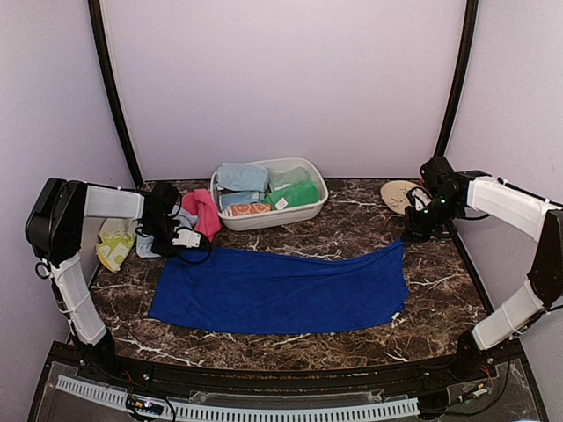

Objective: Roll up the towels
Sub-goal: Pick up the towel from the center of the board.

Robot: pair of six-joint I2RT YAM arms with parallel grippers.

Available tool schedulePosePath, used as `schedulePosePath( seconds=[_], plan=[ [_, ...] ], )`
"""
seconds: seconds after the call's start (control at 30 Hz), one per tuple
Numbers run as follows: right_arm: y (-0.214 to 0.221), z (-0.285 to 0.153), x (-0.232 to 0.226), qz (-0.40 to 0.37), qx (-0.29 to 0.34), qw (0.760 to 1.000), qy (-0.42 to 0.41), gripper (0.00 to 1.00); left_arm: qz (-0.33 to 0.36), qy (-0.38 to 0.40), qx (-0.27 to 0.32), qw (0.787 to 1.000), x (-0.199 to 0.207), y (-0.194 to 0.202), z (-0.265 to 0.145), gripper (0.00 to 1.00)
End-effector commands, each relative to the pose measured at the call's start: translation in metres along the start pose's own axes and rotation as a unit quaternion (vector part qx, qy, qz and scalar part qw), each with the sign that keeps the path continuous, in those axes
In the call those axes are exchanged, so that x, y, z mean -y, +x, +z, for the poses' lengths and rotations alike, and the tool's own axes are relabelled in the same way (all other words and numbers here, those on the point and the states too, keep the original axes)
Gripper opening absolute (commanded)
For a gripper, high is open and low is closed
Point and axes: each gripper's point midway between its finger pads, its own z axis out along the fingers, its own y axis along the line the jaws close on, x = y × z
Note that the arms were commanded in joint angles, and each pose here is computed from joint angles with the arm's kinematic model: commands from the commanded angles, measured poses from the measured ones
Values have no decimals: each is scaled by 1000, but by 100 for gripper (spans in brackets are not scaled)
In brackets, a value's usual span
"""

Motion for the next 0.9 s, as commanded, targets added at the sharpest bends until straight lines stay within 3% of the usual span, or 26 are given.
schedulePosePath(
  seconds=[0.0,0.3,0.67,0.87],
  plan=[
    [-19,-20,-11,-8,38,999,-12,0,-21,70,-7,997,32,7,-1,0],
    [-22,-23,-11,-9,44,999,-13,0,-68,9,20,997,6,5,-51,0],
    [-28,-27,-15,-9,51,998,-18,0,-121,-4,18,993,-4,8,-62,0],
    [-44,-24,-14,-11,55,998,-15,0,-169,-67,15,983,-44,20,-69,0]
  ],
)
